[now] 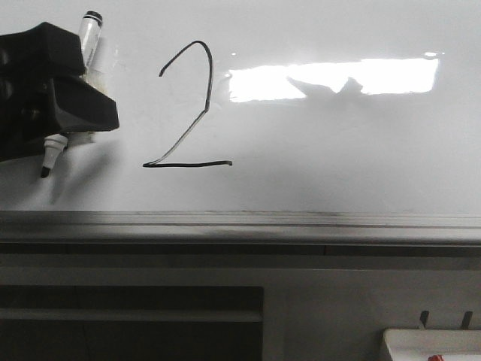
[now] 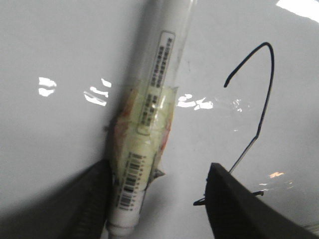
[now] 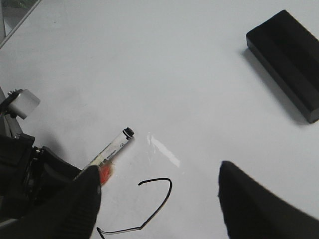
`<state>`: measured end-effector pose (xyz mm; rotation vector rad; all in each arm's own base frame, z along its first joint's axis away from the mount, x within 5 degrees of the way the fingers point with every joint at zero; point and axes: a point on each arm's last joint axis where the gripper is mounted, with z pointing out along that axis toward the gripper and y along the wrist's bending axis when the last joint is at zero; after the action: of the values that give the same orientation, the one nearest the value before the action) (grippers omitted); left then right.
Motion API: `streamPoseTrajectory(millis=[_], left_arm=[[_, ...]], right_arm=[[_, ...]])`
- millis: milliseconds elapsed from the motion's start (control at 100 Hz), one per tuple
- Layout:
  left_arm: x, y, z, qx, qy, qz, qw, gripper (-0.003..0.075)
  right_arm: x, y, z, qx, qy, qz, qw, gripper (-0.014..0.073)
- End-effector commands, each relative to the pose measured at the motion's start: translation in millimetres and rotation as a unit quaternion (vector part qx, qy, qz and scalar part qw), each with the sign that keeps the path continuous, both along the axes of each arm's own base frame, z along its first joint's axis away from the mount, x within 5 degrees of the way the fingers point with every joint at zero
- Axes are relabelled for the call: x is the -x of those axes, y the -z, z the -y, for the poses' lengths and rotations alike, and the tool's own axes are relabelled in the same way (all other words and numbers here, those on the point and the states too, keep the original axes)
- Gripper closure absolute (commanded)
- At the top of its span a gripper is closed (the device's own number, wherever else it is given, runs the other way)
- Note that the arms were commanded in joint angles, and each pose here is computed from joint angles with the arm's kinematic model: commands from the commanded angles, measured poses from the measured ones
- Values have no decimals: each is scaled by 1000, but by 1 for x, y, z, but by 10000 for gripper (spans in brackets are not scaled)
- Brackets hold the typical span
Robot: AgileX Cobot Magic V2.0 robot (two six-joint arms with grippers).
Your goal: Write number 2 on whiteboard
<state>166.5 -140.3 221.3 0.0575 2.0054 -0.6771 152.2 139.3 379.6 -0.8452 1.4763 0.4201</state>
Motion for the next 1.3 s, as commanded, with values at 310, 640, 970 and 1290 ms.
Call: streamPoseTrajectory(millis=[310, 640, 970, 1290], left_arm=[[11, -33, -10, 20, 22, 74, 997, 314], [39, -53, -34, 55, 39, 135, 989, 636], [82, -68, -62, -2, 108, 327, 939, 741], [90, -65, -70, 11, 100, 356, 929, 741]], right_arm=[[4, -16, 7, -24, 12, 26, 999, 155], [20, 5, 22, -34, 22, 12, 999, 652], [80, 58, 91, -105, 101, 97, 985, 656], [100, 110, 107, -110, 99, 102, 984, 656]])
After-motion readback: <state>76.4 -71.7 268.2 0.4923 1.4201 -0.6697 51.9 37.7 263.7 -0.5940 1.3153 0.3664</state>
